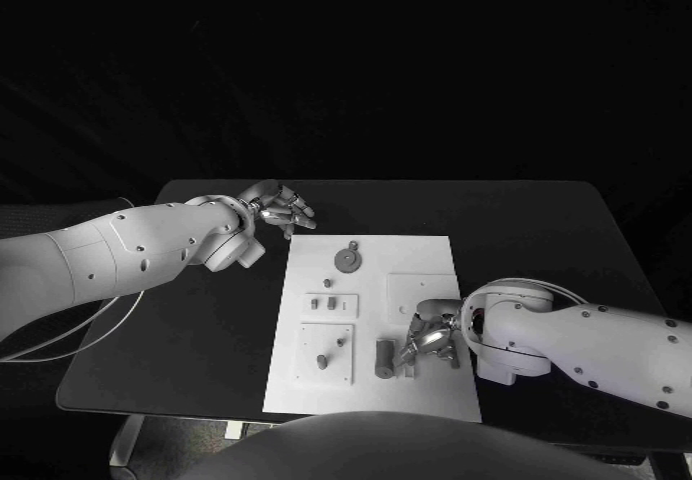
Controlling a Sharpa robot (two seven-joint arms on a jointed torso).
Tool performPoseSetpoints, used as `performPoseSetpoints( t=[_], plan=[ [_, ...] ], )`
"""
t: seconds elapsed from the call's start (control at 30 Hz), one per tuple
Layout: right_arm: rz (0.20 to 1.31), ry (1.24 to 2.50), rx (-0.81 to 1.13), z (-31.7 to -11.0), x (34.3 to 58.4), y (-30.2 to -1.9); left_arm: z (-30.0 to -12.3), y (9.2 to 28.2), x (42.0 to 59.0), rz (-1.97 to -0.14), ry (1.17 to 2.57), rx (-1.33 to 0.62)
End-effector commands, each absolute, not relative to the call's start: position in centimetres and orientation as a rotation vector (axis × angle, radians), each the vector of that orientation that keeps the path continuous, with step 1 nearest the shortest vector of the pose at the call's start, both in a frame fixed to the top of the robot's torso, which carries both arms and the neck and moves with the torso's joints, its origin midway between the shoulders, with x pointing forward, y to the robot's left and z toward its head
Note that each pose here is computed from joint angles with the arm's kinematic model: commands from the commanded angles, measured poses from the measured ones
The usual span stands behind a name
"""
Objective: Assemble the parts on the task board
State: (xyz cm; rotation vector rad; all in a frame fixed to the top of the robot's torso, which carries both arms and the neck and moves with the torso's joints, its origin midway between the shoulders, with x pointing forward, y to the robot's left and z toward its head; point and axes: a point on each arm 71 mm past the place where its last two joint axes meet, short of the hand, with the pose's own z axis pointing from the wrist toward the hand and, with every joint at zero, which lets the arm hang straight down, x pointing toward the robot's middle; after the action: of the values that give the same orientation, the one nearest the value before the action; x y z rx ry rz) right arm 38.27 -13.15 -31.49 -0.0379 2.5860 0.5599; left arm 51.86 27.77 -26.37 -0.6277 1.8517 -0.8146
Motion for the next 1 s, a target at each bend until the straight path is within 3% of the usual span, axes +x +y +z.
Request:
performPoseSetpoints(
  t=[0.03,0.5,1.0],
  plan=[
    [0.608,2.512,-0.143,-31.0,38.1,-12.5,-26.3,27.6,51.8,-0.827,1.858,-0.621],
    [0.59,2.474,-0.303,-31.1,37.7,-11.1,-26.3,27.5,51.8,-0.83,1.863,-0.619],
    [0.55,2.487,-0.344,-31.6,37.4,-10.8,-26.3,27.5,51.8,-0.83,1.866,-0.618]
  ],
)
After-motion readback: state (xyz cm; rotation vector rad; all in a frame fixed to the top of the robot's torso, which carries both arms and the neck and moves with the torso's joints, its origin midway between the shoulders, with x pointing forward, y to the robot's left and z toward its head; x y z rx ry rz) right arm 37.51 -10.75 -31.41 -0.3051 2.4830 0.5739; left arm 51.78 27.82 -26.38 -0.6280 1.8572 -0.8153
